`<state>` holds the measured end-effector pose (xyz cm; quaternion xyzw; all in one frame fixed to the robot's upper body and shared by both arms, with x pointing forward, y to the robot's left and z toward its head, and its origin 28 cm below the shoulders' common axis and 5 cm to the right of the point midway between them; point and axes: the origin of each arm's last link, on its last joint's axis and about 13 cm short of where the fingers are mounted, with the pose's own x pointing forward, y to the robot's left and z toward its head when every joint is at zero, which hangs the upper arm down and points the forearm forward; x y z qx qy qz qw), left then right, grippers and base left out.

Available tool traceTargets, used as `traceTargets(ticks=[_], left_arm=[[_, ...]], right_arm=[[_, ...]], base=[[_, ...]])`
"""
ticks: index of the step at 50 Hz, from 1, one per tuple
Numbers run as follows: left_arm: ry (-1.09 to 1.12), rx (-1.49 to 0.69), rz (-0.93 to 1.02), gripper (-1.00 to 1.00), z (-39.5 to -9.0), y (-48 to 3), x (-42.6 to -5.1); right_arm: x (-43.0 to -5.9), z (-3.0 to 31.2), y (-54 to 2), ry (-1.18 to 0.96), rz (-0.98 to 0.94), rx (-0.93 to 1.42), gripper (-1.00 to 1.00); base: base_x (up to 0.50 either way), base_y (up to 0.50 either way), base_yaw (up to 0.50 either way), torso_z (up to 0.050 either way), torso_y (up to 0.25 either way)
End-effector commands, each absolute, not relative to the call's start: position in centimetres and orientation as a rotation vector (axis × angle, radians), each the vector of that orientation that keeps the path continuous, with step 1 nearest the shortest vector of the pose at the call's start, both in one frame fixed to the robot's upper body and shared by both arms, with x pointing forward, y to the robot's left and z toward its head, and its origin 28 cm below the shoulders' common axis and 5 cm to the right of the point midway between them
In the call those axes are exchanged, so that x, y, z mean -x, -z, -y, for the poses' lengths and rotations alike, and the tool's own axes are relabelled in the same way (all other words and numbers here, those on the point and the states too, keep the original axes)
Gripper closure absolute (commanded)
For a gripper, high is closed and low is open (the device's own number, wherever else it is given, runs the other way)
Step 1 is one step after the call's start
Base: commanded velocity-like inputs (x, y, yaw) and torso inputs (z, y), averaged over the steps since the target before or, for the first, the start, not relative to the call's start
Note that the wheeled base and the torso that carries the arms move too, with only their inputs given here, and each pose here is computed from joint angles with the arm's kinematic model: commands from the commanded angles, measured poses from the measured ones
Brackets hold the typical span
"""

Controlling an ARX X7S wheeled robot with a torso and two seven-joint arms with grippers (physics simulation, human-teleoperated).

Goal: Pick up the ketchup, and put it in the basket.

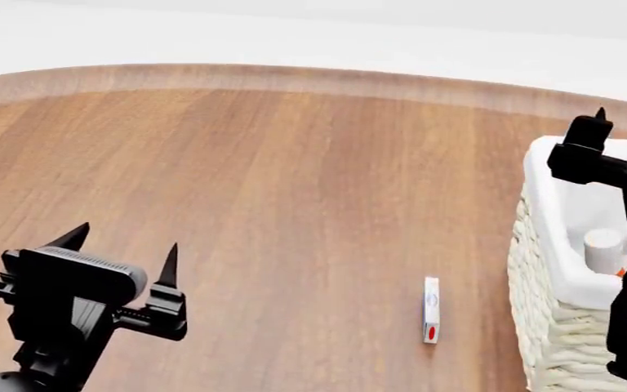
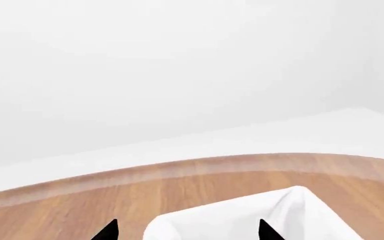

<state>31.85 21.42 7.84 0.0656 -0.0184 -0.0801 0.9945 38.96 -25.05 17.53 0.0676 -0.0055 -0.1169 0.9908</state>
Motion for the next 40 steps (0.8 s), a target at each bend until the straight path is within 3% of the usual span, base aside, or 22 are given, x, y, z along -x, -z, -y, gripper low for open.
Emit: traceTargets(ticks=[1,40], left_arm=[[0.121,-0.145,0.137,-1.00,-20.9,-9.4,-31.7],[-0.021,-0.063,0.355,-1.00,-20.2,-12.4,-27.9]], right_arm=[[-36.3,23.0,-17.8,0.166,0.136,-0.129,-1.00],[-22.8,14.0,-15.3,0.117,0.541,0.034,-1.00]], base=[[0.00,0.00,0.00,0.000,0.000],[0.00,0.00,0.00,0.000,0.000]])
